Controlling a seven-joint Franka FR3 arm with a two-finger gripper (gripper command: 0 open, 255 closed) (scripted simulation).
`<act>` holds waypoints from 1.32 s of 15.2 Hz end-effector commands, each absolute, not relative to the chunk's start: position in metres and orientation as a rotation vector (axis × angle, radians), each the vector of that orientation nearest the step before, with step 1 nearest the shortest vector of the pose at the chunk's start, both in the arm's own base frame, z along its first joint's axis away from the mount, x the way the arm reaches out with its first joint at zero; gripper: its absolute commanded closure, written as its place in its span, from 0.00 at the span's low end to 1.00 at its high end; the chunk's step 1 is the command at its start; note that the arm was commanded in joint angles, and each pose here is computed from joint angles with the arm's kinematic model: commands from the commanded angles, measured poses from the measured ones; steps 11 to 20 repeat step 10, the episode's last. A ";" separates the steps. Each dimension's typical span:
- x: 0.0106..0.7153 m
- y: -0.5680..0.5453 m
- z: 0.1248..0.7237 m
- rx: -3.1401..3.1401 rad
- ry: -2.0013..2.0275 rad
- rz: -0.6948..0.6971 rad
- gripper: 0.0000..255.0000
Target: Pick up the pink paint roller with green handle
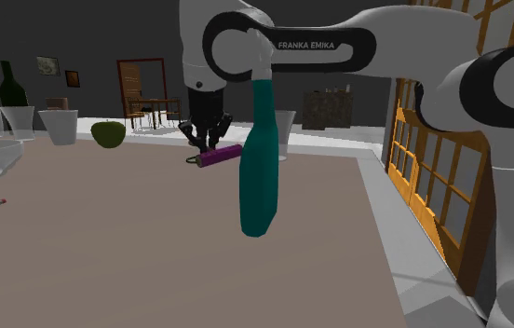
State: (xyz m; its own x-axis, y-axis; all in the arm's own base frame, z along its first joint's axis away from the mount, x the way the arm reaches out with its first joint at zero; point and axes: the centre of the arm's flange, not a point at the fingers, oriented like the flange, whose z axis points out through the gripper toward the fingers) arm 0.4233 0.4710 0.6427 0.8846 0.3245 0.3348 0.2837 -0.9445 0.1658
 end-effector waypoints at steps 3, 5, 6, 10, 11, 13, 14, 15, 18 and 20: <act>0.423 0.472 0.664 2.940 0.476 0.551 1.00; 0.423 0.472 0.674 2.940 0.476 0.551 1.00; 0.423 0.472 0.680 2.940 0.476 0.551 1.00; 0.423 0.472 0.691 2.940 0.476 0.551 1.00; 0.423 0.472 0.691 2.940 0.476 0.551 1.00; 0.423 0.472 0.691 2.940 0.476 0.551 1.00; 0.423 0.472 0.691 2.940 0.476 0.551 1.00; 0.423 0.472 0.691 2.940 0.476 0.551 1.00; 0.423 0.472 0.691 2.940 0.476 0.551 1.00; 0.423 0.472 0.691 2.940 0.476 0.551 1.00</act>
